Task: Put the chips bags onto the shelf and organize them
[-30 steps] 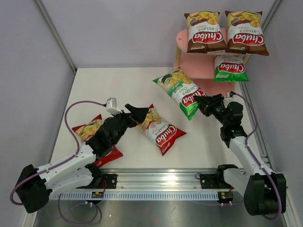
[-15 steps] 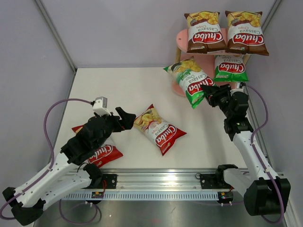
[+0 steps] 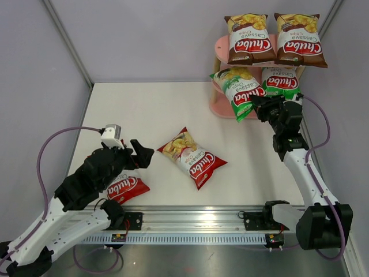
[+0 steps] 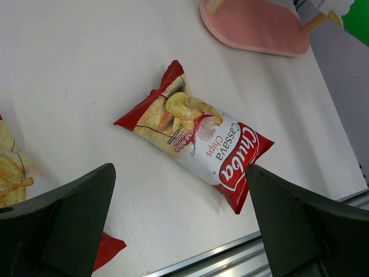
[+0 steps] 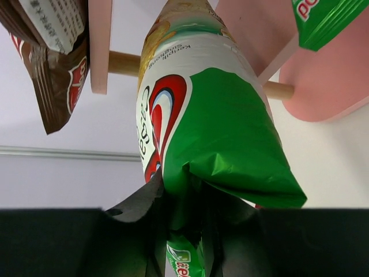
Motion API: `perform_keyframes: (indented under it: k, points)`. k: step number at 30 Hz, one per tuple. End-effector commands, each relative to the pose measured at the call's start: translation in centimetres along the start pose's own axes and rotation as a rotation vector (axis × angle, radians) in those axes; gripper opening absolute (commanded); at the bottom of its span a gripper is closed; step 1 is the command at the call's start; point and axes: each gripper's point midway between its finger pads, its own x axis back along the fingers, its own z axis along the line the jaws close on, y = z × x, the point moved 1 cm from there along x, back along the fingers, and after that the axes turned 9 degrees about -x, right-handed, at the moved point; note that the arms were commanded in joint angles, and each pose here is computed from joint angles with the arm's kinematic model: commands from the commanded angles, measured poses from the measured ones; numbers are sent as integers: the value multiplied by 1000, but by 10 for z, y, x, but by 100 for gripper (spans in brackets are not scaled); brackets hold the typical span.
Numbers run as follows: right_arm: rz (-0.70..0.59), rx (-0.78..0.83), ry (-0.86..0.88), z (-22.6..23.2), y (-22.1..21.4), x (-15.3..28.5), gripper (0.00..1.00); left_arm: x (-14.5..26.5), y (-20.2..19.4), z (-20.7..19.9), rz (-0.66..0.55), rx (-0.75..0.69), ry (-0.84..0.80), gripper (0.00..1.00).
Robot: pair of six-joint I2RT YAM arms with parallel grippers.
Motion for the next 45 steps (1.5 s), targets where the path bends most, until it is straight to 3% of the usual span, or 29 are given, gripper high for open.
perform_keyframes:
  k: [1,15,45]
  points:
    - [-103,19,134,49,24,-2,25,18,12,0,-16,-44,-25,99]
    - [-261,-6,144,51,54,-21,26,35,12,20,-32,-92,28,99]
    - [-363,-49,152,55,71,-13,22,35,4,35,-45,-113,85,99]
